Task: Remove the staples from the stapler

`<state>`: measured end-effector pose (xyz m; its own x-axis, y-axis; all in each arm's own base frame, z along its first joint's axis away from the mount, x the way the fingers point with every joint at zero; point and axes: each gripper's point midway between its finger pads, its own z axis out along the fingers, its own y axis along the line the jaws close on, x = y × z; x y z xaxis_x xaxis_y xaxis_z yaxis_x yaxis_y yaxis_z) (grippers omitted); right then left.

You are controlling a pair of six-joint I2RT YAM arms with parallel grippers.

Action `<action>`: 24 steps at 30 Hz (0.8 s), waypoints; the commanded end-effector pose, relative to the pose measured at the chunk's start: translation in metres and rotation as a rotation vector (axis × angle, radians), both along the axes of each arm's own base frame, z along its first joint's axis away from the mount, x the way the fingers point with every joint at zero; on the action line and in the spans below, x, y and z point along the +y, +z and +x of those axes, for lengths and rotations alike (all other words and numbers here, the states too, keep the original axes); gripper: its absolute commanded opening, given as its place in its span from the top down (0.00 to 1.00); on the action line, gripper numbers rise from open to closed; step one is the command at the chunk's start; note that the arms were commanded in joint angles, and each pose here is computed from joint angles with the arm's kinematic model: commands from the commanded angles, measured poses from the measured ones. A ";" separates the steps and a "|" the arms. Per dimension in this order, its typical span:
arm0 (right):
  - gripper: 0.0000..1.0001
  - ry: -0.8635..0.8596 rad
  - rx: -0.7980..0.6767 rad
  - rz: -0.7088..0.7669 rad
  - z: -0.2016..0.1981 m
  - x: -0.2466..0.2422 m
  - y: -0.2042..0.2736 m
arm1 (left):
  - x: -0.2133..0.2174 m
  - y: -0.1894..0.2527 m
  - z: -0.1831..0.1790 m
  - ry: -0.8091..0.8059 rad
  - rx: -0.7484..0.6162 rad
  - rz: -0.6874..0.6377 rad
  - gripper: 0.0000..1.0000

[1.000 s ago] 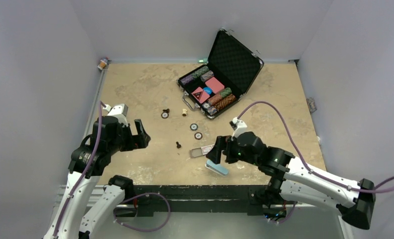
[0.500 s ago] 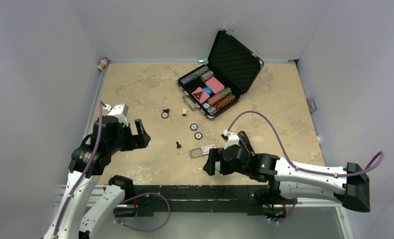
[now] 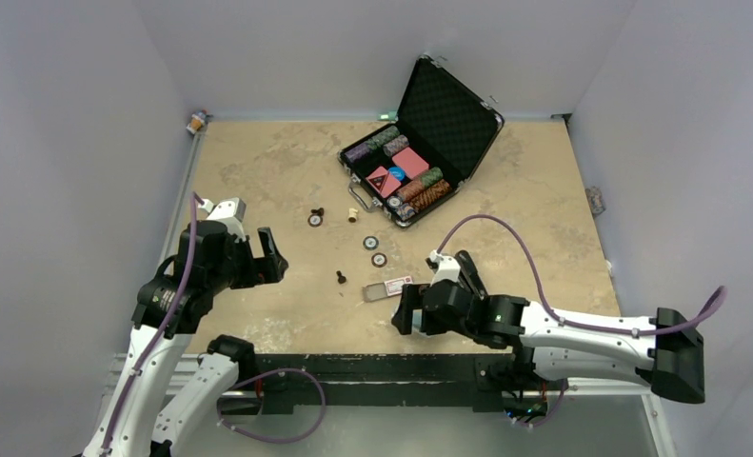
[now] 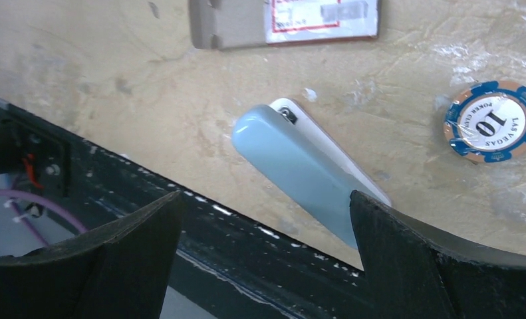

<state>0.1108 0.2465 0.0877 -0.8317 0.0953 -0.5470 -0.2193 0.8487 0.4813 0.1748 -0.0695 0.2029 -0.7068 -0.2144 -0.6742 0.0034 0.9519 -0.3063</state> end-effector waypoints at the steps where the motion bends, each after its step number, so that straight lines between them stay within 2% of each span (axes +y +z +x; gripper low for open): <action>1: 0.01 -0.028 -0.004 -0.021 0.005 0.001 -0.010 | 0.000 0.014 0.005 -0.010 -0.051 -0.002 0.00; 20: 0.01 0.024 0.035 -0.072 0.000 0.013 -0.027 | 0.000 0.015 0.005 -0.011 -0.053 -0.003 0.00; 24: 0.04 0.019 0.041 -0.093 0.001 0.012 -0.030 | -0.001 0.015 0.005 -0.012 -0.054 -0.004 0.00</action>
<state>0.1082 0.2475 0.0468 -0.8618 0.0160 -0.5070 -0.2086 0.8999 0.3830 0.1749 -0.0694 0.2029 -0.7066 -0.2151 -0.6741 0.0026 0.9519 -0.3065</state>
